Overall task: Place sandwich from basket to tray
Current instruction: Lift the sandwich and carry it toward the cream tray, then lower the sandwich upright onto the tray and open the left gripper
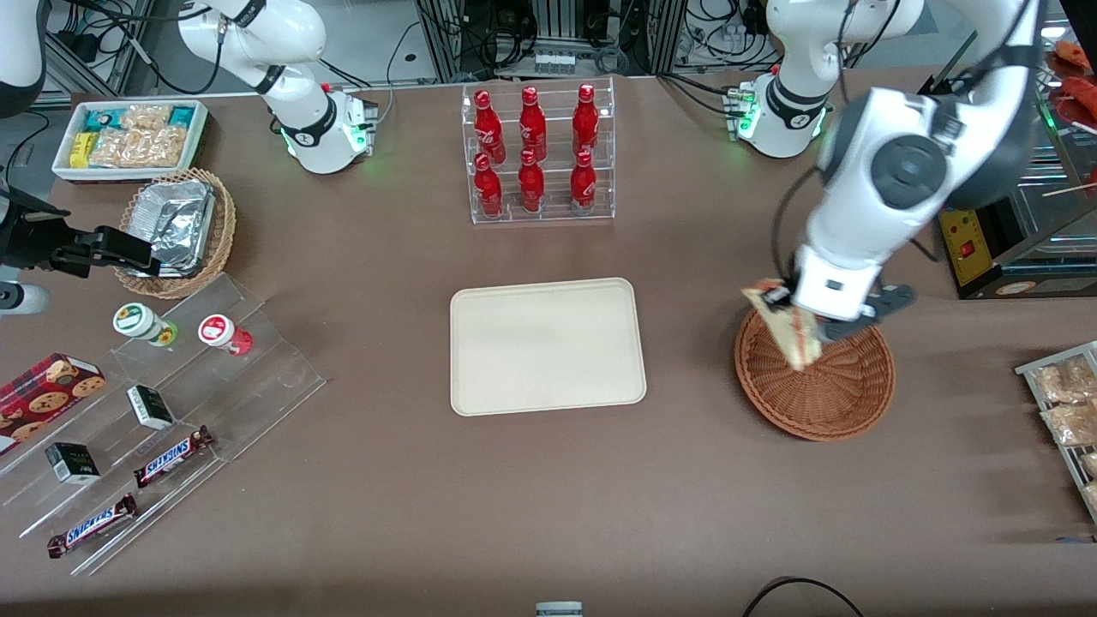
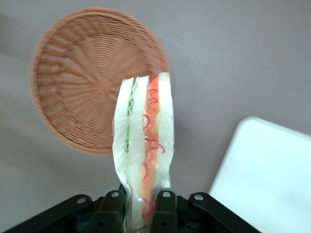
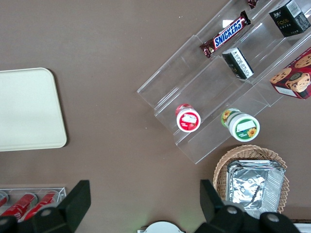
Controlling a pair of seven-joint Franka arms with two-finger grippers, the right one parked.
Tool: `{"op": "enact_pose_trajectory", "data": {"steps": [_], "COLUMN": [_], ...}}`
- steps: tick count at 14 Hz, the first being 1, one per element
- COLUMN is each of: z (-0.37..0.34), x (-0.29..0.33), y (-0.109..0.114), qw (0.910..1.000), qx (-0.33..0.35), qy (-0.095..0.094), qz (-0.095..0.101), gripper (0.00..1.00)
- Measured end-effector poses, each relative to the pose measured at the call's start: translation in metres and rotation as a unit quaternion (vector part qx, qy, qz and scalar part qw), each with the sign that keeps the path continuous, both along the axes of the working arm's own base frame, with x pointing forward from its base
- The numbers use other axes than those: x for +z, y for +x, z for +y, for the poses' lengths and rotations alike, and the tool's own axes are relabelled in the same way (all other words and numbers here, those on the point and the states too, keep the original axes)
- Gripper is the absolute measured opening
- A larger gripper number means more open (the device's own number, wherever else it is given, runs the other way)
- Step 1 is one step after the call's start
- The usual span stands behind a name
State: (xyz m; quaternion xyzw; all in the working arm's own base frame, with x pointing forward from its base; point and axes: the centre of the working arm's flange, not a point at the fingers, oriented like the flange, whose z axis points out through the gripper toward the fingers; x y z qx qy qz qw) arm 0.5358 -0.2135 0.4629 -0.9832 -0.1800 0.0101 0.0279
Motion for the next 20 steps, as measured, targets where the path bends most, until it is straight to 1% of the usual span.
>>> {"op": "enact_pose_trajectory", "data": {"steps": [2,4,6,8,9,10,11,12,14,15,16,18,20], "z": [-0.051,-0.103,-0.151,-0.194,-0.214,-0.234,-0.252,-0.268,-0.289,-0.295,-0.3,-0.307,-0.31], "x": [0.0,-0.013,-0.029,-0.049,-0.064,-0.081,-0.099,-0.117,-0.148,-0.162,-0.174,-0.193,-0.202], "y": [-0.019,-0.041,-0.054,-0.057,-0.057,-0.058,-0.059,-0.06,-0.059,-0.059,-0.061,-0.065,-0.063], "qw": [0.9993,0.9971,0.9945,0.9927,0.9915,0.9904,0.99,0.9898,0.9887,0.9877,0.9869,0.9862,0.9859], "qx": [-0.038,-0.075,-0.103,-0.116,-0.125,-0.134,-0.137,-0.138,-0.143,-0.15,-0.157,-0.163,-0.164], "qy": [-0.003,-0.005,-0.014,-0.023,-0.022,-0.019,-0.02,-0.024,-0.04,-0.04,-0.036,-0.029,-0.029], "qz": [0.0,0.009,0.013,0.023,0.028,0.029,0.026,0.025,0.018,0.013,0.009,0.007,0.008], "gripper": [0.15,0.15,0.15,0.15,0.15,0.15,0.15,0.15,0.15,0.15,0.15,0.15,0.15]}}
